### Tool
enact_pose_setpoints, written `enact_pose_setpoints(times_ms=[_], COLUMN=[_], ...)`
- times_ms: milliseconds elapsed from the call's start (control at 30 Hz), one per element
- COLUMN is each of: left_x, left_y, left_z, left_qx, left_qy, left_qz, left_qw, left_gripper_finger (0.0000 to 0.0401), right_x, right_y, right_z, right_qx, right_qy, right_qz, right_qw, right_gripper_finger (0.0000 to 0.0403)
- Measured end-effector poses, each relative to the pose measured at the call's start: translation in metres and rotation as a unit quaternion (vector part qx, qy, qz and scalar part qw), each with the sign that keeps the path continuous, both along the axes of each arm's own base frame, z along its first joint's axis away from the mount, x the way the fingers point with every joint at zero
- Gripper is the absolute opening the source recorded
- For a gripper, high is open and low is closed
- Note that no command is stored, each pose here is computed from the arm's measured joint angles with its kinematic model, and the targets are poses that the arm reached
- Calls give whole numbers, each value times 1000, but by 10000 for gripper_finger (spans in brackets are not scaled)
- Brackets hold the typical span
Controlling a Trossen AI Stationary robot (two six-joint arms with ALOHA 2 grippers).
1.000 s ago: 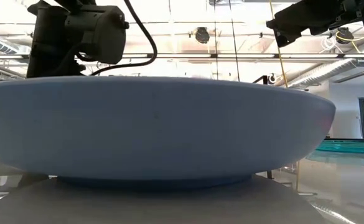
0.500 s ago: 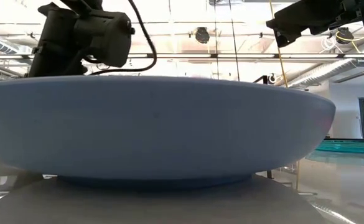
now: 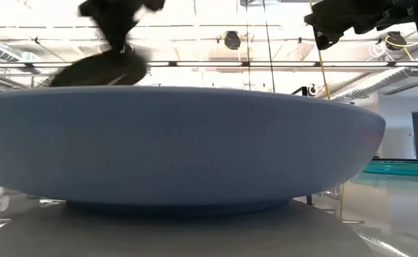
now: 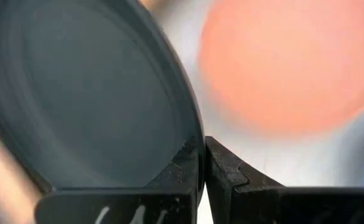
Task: Place and stack plates onto a shelf
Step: Stack the black plate on the pink plate
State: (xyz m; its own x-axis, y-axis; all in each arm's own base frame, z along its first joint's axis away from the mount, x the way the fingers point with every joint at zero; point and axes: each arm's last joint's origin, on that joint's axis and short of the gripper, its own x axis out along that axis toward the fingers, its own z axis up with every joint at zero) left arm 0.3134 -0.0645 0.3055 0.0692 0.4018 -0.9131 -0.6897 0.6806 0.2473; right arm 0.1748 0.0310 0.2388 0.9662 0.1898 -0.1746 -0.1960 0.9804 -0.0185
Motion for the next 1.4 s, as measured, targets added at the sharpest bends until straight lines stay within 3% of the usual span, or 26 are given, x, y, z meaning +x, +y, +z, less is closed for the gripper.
enact_pose_setpoints(times_ms=[133,233,400,533,633,767,1033,1400], left_x=[27,52,82,97,108,125,148,155], left_y=[4,17,46,76,102,130,154,155], left_z=[31,42,52,44,27,-13,-88,-89], left_qx=[120,144,170,194,190,163,177,187], left_qy=[-119,-176,-240,-226,-201,-151,-20,-44], left_qz=[-108,-184,-260,-294,-306,-317,-355,-377], left_qw=[980,956,920,908,911,922,918,906], left_gripper_finger=[10,10,10,10,10,10,18,66], right_x=[0,-8,-30,-46,-55,-58,-56,-59], right_y=[1,4,2,-2,-4,-4,-4,-5], right_z=[4,11,29,37,38,29,1,0], right_qx=[5,9,15,20,19,24,35,37], right_qy=[-20,-42,-104,-130,-141,-161,-223,-264], right_qz=[7,31,34,35,33,34,34,31], right_qw=[1000,999,994,991,989,986,974,963], right_gripper_finger=[112,112,112,112,112,112,112,112])
